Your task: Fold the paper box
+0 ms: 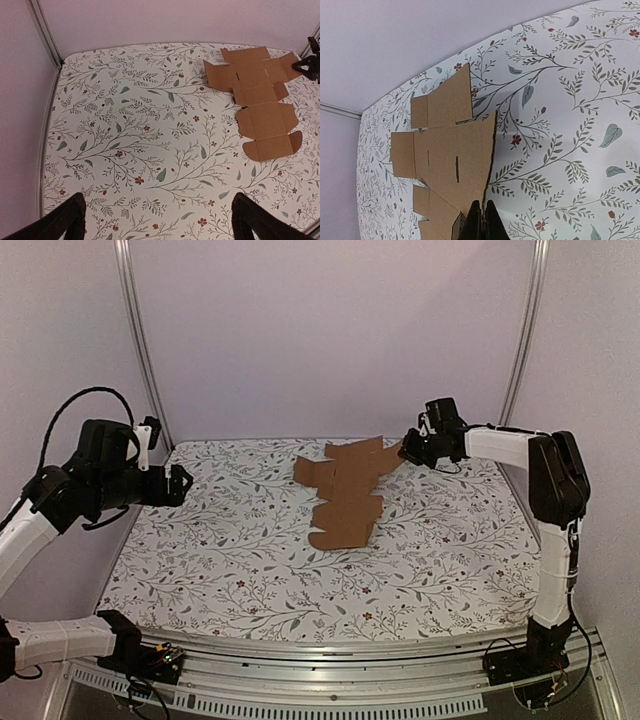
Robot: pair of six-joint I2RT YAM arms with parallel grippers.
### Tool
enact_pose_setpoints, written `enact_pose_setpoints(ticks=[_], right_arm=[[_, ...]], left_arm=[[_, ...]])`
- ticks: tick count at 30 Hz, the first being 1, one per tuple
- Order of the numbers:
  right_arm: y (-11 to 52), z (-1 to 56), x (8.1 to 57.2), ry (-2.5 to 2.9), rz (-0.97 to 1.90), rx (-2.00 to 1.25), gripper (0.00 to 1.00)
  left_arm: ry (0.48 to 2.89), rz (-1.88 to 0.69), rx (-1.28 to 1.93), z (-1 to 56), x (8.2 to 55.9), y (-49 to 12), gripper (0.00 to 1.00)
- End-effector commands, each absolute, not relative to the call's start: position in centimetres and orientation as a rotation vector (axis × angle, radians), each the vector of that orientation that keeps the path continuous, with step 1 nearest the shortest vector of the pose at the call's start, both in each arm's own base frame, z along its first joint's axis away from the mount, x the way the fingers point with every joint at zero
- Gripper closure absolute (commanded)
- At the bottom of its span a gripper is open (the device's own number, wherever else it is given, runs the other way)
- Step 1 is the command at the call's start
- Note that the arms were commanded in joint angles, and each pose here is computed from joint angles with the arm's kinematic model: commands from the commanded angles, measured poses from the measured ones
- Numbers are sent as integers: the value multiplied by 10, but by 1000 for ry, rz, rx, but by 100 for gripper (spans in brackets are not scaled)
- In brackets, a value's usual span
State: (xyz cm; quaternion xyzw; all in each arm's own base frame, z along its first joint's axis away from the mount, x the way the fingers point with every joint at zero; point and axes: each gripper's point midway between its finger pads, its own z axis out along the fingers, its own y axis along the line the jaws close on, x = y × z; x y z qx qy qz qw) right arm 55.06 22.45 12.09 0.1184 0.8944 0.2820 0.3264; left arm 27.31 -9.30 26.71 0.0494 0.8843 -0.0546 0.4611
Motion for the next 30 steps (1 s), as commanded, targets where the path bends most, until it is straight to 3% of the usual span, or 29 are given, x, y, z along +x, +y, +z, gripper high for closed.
enact_pose_setpoints(ticks=[1,16,30], right_arm=[[242,177,526,2243,802,188,100],[253,294,375,2033,872,-152,100],[276,340,271,1880,984,-195,100]], left_arm=[[2179,-136,105,265,267,-88,0],[2073,-449,115,292,261,-123,0],[2014,-934,208,288,252,-189,0]])
